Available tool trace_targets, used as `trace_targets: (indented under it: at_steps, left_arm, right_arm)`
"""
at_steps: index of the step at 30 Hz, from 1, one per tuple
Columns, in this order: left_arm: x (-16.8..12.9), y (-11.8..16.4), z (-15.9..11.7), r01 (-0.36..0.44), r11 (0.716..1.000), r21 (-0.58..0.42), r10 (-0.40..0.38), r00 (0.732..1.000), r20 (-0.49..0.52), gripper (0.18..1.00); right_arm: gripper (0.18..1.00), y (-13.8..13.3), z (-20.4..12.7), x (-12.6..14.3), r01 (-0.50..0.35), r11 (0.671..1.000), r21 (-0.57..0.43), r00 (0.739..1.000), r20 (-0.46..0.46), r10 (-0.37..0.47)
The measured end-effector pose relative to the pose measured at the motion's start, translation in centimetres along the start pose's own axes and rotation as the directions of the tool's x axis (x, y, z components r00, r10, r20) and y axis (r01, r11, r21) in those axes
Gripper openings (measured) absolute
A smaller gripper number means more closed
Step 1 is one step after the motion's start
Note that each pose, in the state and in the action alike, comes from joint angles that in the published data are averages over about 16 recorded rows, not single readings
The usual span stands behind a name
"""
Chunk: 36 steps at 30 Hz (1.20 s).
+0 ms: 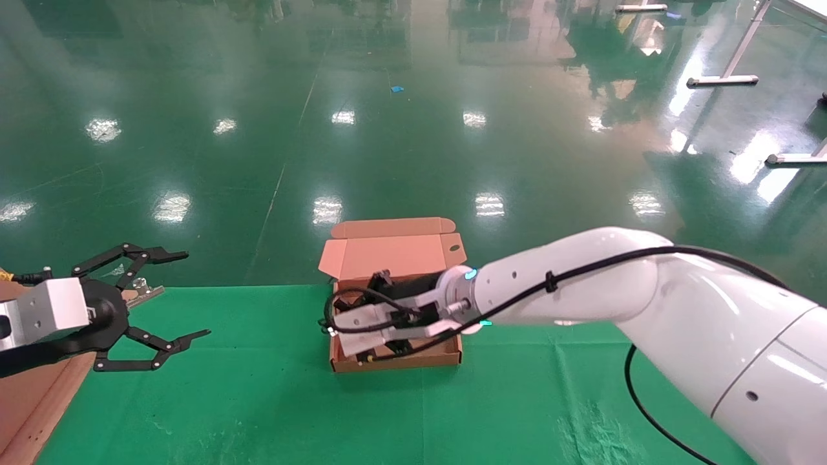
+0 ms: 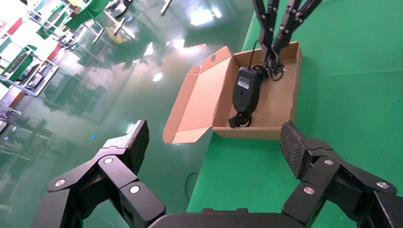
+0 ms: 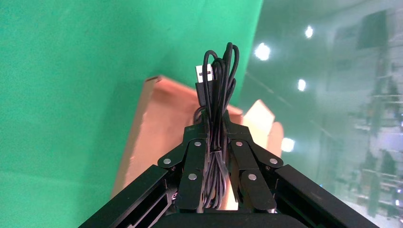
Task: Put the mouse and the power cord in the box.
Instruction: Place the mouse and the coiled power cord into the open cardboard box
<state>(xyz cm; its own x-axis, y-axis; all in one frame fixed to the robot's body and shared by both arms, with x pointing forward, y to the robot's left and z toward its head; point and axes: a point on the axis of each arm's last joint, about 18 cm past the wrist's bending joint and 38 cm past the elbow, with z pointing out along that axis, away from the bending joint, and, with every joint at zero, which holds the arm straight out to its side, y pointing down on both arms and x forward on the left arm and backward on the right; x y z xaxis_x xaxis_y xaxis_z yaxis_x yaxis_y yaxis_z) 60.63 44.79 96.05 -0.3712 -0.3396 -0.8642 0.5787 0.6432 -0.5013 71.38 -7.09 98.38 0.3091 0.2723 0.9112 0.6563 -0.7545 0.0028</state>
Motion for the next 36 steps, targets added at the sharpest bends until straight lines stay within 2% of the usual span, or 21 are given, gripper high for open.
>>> trace_targets:
  at_steps: [15,26,36]
  left_arm:
    - [-0.1,0.1,0.0,-0.001,1.0,0.004,0.001,1.0,-0.003,1.001]
    - [-0.1,0.2,0.0,-0.001,1.0,0.005,0.001,1.0,-0.003,1.001]
    - [-0.1,0.2,0.0,-0.001,1.0,0.005,0.001,1.0,-0.004,1.001]
  right_arm:
    - [0.219,3.2,1.0,-3.0,-0.018,0.995,-0.102,0.999,0.049,0.023]
    - [0.219,4.2,1.6,-4.3,-0.022,0.991,-0.133,0.998,0.056,0.03]
    - [0.219,5.3,1.9,-3.8,-0.026,0.983,-0.182,1.0,-0.011,0.025]
